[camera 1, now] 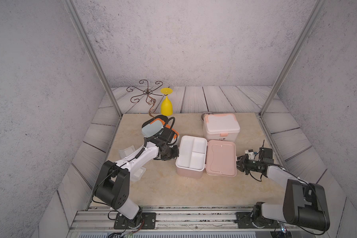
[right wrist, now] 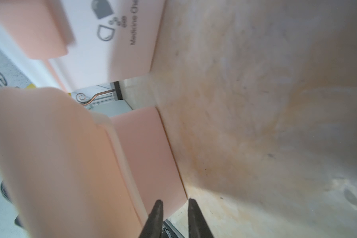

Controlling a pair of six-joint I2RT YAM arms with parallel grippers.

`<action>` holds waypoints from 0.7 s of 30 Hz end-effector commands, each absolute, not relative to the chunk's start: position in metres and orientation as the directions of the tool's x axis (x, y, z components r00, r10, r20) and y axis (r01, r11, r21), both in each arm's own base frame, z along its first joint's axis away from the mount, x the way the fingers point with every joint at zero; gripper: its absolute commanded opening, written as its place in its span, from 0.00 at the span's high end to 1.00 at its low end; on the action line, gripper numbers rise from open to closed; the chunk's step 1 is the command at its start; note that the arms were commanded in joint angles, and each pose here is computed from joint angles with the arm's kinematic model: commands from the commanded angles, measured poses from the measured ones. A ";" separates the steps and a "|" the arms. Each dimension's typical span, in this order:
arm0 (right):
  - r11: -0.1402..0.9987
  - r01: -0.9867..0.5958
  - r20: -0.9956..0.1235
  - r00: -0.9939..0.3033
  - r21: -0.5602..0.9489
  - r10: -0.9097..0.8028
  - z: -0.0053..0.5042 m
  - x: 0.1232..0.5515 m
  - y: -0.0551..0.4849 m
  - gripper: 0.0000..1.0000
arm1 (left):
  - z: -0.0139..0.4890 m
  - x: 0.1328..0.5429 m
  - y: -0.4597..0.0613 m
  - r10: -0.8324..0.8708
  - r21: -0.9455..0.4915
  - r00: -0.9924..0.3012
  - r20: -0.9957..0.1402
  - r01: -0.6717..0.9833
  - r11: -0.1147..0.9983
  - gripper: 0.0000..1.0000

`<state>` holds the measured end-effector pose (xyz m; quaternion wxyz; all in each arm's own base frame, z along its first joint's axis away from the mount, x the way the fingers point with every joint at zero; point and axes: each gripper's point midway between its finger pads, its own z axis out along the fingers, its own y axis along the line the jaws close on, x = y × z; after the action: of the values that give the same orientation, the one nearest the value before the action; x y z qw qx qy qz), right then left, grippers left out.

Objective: Open first aid kits and take out gauze
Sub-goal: Close the lid of the first aid kit.

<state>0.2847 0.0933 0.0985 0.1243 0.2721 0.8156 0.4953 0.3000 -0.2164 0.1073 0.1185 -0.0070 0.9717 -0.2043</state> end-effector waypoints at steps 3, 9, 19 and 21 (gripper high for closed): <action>0.313 0.159 -0.016 -0.870 0.936 0.492 0.157 0.283 0.111 0.76 | 0.101 0.291 -0.229 -0.023 -0.404 -0.983 -0.181 0.053 0.913 0.86; 0.402 0.043 -0.138 -0.901 0.915 0.410 0.199 0.280 0.141 0.76 | 0.099 0.288 -0.236 -0.006 -0.406 -0.984 -0.180 0.069 0.911 0.87; 0.683 -0.049 -0.223 -0.960 0.729 0.170 0.187 0.274 0.205 0.76 | 0.102 0.283 -0.243 0.006 -0.423 -0.982 -0.189 0.087 0.902 0.86; 0.731 -0.077 -0.241 -0.963 0.678 0.122 0.187 0.273 0.210 0.76 | 0.105 0.281 -0.243 0.005 -0.429 -0.981 -0.193 0.088 0.899 0.87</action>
<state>0.2785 0.2175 0.2077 0.1473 0.0234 0.8843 0.4424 0.2870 -0.2365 0.0980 0.0941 0.0165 0.9739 -0.2060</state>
